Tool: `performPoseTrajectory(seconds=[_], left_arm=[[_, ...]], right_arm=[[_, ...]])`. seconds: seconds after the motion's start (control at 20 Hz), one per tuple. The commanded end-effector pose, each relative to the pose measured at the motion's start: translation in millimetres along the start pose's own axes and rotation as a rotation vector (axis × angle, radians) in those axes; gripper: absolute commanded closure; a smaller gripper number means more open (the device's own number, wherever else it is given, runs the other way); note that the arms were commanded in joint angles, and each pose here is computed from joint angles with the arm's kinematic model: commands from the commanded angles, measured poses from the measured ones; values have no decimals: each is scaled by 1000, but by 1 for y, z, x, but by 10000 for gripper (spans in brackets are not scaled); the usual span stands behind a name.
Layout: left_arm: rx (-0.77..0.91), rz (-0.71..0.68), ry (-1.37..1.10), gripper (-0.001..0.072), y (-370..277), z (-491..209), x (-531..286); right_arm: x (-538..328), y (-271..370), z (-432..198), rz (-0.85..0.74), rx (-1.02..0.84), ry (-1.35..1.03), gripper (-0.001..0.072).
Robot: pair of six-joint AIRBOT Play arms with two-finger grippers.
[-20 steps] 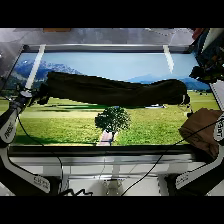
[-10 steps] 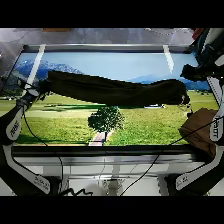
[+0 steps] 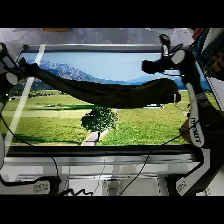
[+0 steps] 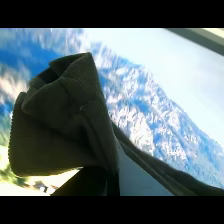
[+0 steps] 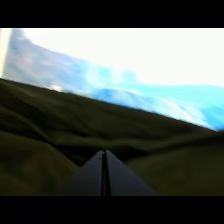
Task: Fold the clothes and pants, and hang the long-sleeved shirts on hangers.
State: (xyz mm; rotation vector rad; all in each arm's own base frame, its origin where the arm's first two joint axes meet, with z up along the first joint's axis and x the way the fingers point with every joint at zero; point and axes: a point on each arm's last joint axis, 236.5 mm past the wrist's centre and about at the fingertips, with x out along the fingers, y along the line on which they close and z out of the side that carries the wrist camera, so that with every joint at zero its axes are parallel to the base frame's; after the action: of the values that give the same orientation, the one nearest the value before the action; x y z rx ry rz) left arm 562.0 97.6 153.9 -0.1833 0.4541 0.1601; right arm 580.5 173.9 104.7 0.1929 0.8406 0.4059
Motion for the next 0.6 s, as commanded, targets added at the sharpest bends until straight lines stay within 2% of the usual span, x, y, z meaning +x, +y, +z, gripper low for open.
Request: performPoseTrajectory(seconds=[0.0,0.25,0.55], left_arm=[[181,-9,-62,681,-20,42,-71],[199,-58,-69,681,-47,56,-135],[106,-182,119,682,-73,11,-149]], right_arm=[[28,123,14,133,-101,-164,690],[82,245,-67,286,-109,-64,690],[107,332,-119,445,-7,-24,690]])
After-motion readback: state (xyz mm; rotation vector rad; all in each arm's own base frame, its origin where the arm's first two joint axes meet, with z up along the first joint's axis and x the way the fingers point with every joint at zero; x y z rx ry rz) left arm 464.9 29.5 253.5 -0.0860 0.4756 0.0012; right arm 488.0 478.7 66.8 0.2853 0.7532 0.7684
